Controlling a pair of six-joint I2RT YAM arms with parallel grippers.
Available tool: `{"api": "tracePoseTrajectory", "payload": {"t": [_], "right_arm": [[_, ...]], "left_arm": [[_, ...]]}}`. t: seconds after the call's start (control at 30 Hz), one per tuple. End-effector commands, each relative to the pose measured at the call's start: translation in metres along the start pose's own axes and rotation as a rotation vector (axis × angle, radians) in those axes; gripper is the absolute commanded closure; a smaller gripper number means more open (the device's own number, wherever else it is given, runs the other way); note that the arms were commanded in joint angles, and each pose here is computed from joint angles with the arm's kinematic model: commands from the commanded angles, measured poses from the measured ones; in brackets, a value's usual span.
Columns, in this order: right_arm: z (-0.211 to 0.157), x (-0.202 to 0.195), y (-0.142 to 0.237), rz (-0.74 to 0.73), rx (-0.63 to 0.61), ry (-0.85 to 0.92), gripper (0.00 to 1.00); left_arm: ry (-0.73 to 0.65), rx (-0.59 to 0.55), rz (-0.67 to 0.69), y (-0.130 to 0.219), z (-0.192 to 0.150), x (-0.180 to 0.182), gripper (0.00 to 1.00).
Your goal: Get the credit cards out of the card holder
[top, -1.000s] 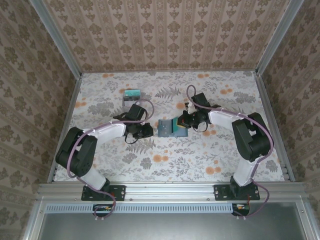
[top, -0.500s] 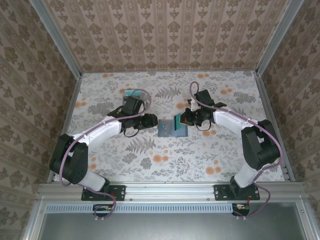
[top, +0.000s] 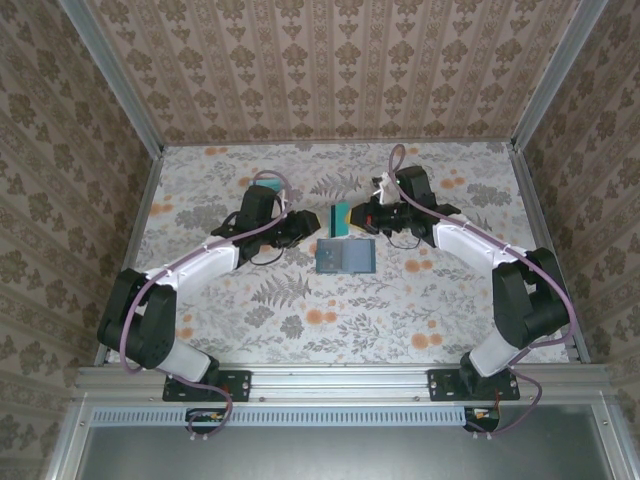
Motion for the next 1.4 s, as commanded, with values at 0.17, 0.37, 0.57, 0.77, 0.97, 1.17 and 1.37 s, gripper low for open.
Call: {"api": "tracePoseTrajectory", "payload": {"t": [0.17, 0.37, 0.57, 0.77, 0.97, 1.17, 1.37], "right_arm": [[0.004, 0.023, 0.003, 0.157, 0.011, 0.007, 1.00], [0.001, 0.024, -0.003, 0.186, 0.038, 0.005, 1.00], [-0.003, 0.023, -0.008, 0.192, 0.057, 0.007, 1.00], [-0.006, 0.016, -0.013, 0.184, 0.075, -0.004, 0.97], [-0.006, 0.008, -0.015, 0.150, 0.074, -0.007, 0.74], [-0.008, 0.003, -0.016, 0.120, 0.073, -0.007, 0.59], [-0.004, -0.008, -0.008, 0.056, 0.039, -0.023, 0.45]], "left_arm": [[0.027, -0.003, -0.153, 0.002, 0.006, -0.022, 0.70], [0.028, 0.001, -0.169, 0.001, 0.008, -0.024, 0.74], [0.024, 0.006, -0.215, 0.002, 0.010, -0.032, 0.82], [0.023, 0.004, -0.237, 0.004, 0.011, -0.035, 0.97], [0.005, 0.000, -0.237, 0.008, 0.010, -0.036, 1.00], [-0.009, -0.009, -0.235, 0.013, 0.011, -0.037, 1.00], [-0.057, -0.012, -0.186, 0.023, 0.013, -0.033, 1.00]]}}
Point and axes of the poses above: each hand's point on the last joint's axis, 136 mm out from that joint toward the fingers, its own y axis back along the fingers, its own x axis along the line the jaws close on, z = x × y, the point moved 5 cm from there along y, back along the fingers, and after that the axes turned 5 degrees about y, right-handed, at the moved point
